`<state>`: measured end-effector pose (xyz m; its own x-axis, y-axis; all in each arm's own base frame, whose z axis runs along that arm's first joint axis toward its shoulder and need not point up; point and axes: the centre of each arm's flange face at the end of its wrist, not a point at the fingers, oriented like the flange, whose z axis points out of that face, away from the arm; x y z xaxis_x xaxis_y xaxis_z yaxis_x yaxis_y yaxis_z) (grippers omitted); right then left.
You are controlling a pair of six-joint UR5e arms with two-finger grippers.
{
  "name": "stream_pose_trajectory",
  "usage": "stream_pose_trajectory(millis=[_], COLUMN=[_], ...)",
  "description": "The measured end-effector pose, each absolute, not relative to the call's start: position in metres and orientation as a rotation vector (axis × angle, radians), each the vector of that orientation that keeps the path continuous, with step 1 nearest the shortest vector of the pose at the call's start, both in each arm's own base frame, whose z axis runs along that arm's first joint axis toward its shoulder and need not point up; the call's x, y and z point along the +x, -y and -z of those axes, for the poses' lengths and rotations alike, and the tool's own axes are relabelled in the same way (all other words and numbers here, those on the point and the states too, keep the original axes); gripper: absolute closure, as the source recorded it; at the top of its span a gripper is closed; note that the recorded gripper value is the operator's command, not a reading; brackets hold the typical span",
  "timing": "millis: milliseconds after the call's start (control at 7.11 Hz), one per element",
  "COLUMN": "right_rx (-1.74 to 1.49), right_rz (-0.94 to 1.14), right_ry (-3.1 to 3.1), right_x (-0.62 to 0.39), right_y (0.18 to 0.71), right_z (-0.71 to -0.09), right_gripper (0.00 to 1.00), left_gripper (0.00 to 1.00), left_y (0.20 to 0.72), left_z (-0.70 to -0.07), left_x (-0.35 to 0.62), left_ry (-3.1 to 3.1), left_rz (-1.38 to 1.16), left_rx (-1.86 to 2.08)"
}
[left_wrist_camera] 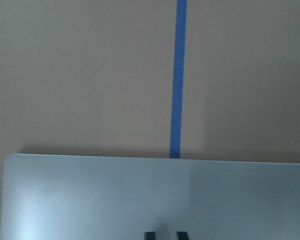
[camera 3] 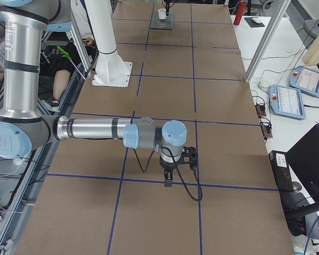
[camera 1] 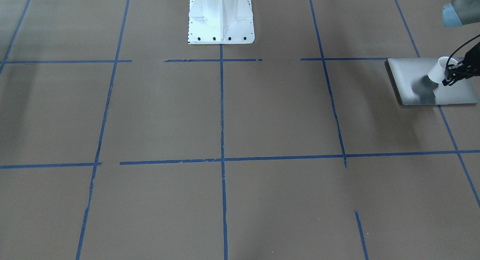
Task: Place cup on laptop
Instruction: 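Lower the cup onto the silver laptop and release it with the left gripper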
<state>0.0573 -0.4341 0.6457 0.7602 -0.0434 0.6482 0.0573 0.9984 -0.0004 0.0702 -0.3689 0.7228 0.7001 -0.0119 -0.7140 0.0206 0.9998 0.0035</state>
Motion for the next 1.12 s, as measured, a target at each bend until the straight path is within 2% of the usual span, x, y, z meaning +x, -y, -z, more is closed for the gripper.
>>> stream_pose_trajectory(millis=[141, 844, 1125], right_rx=[-0.021, -0.021, -0.020], right_rz=[0.055, 0.055, 0.055], right_ry=[0.705, 0.705, 0.704], right_x=[0.057, 0.057, 0.057], right_y=[0.434, 0.434, 0.434], right_z=[-0.646, -0.646, -0.646], right_gripper=[0.00, 0.00, 0.00], left_gripper=[0.01, 0.00, 0.00], left_y=[0.368, 0.372, 0.381], left_z=[-0.724, -0.701, -0.690], left_x=[0.074, 0.073, 0.037], left_ry=[-0.794, -0.855, -0.865], left_rz=[0.009, -0.046, -0.092], left_rx=[0.005, 0.032, 0.079])
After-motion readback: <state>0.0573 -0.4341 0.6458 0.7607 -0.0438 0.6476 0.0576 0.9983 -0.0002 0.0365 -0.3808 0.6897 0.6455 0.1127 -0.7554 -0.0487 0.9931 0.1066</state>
